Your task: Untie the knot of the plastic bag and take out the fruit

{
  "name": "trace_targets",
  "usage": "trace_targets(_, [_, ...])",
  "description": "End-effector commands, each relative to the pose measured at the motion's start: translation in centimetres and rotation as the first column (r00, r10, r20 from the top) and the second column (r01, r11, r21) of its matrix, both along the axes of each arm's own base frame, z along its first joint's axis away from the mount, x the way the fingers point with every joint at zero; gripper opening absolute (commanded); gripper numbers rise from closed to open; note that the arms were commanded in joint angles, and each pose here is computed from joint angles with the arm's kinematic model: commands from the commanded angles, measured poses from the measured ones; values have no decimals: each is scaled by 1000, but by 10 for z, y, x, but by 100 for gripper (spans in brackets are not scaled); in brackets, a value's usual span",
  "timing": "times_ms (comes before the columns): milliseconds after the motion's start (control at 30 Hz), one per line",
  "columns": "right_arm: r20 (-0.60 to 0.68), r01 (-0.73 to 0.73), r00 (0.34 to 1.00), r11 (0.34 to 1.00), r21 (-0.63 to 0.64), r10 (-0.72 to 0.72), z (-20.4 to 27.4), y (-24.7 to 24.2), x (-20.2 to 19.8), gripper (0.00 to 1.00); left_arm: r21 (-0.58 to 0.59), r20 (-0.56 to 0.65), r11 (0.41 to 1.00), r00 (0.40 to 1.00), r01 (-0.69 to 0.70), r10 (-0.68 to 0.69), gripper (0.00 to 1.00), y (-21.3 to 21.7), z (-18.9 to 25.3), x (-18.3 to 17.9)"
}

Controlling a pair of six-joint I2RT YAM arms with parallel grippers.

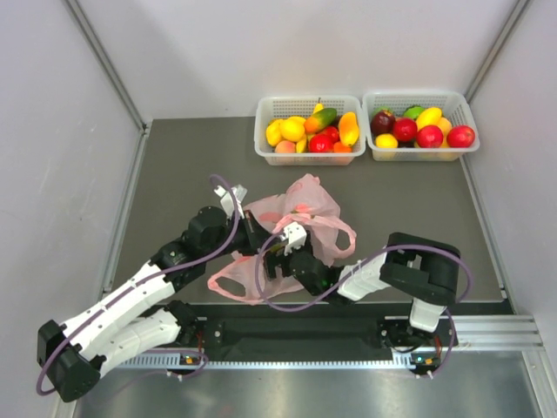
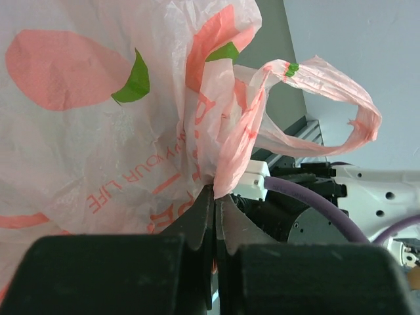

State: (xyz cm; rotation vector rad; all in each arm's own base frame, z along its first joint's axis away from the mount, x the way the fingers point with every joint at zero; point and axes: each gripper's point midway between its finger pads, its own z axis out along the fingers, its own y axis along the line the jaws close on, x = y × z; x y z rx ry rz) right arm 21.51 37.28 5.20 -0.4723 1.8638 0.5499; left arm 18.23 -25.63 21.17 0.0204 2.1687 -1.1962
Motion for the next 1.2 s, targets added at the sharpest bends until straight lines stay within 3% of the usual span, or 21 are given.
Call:
trace_targets(0, [175, -68, 984, 989, 134, 44, 48, 19, 4, 100, -66, 63, 997, 997, 41, -37, 0, -12, 29, 2])
trace_targets(600, [361, -190, 925, 969, 160, 122, 60, 43, 0, 100, -70, 58, 998, 998, -1, 5, 0, -17, 48, 17])
trace_targets(967, [358, -189, 926, 968, 164, 120, 33, 61, 4, 100, -78, 22, 993, 996, -87, 89, 0, -10, 27, 24])
trace_targets(1067, [360, -202, 923, 967, 157, 134, 31, 64, 4, 90, -86, 24, 993, 997, -77, 80, 0, -12, 30, 23])
trace_targets(1167, [359, -230, 920, 959, 163, 160, 34, 65, -1, 69, -85, 28, 993, 996, -80, 83, 0, -10, 31, 23])
